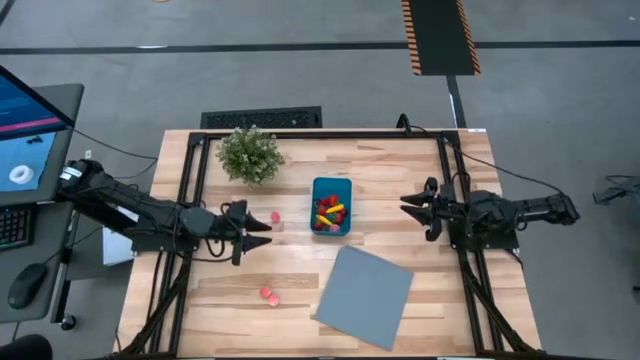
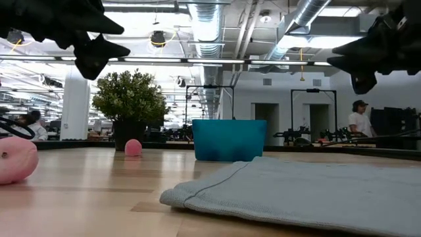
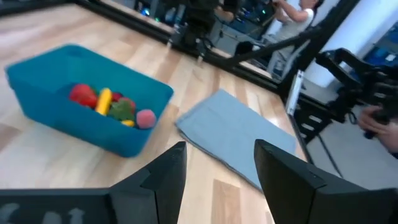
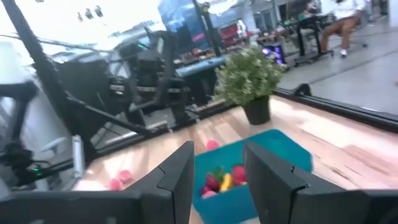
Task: Pick and placing Produce into tupperware
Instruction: Put the peach into the blue bin
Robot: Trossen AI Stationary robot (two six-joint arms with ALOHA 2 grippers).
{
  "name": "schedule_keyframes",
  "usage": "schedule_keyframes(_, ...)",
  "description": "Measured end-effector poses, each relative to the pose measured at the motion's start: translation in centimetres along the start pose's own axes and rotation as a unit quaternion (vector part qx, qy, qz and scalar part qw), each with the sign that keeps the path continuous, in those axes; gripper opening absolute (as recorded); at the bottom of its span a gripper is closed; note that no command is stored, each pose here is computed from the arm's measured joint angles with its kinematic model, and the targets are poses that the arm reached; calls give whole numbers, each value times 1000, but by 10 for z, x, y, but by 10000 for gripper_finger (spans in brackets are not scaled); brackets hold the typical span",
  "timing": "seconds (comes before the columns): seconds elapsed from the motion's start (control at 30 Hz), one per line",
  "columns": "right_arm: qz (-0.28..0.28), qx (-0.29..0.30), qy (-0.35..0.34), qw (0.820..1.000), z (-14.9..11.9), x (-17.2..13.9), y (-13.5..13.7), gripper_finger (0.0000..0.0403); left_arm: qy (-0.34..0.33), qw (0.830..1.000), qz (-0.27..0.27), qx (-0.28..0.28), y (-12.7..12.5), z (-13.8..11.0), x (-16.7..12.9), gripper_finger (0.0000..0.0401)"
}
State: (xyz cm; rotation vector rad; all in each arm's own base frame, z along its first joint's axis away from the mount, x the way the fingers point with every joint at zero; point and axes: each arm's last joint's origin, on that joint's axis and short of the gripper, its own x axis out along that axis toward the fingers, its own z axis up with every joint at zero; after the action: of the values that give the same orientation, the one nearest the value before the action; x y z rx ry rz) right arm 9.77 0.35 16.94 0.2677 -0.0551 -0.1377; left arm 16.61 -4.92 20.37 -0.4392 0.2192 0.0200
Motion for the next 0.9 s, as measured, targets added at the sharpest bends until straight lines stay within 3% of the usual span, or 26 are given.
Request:
schedule_keyframes(0.2,-18,-43,23,999,-4,4,-3,159,57,998,14,-2,5,-10,0,178)
schedule_keyframes(0.27,-16,-22,31,999,-5,4,-2,159,80,997,13,-7,6,-14,0,178)
schedule_keyframes(0.4,-16,19,48,999,-9,6,-1,159,116,992,-39,15,0,-18,1,178)
schedule_keyframes(0.67,-23,14,78,997,-15,9,-1,159,189,970,-74,136,-23,-36,20,178)
schedule_keyframes(0.9,-32,23,102,994,-19,11,-2,159,268,942,-84,184,-46,-55,51,178)
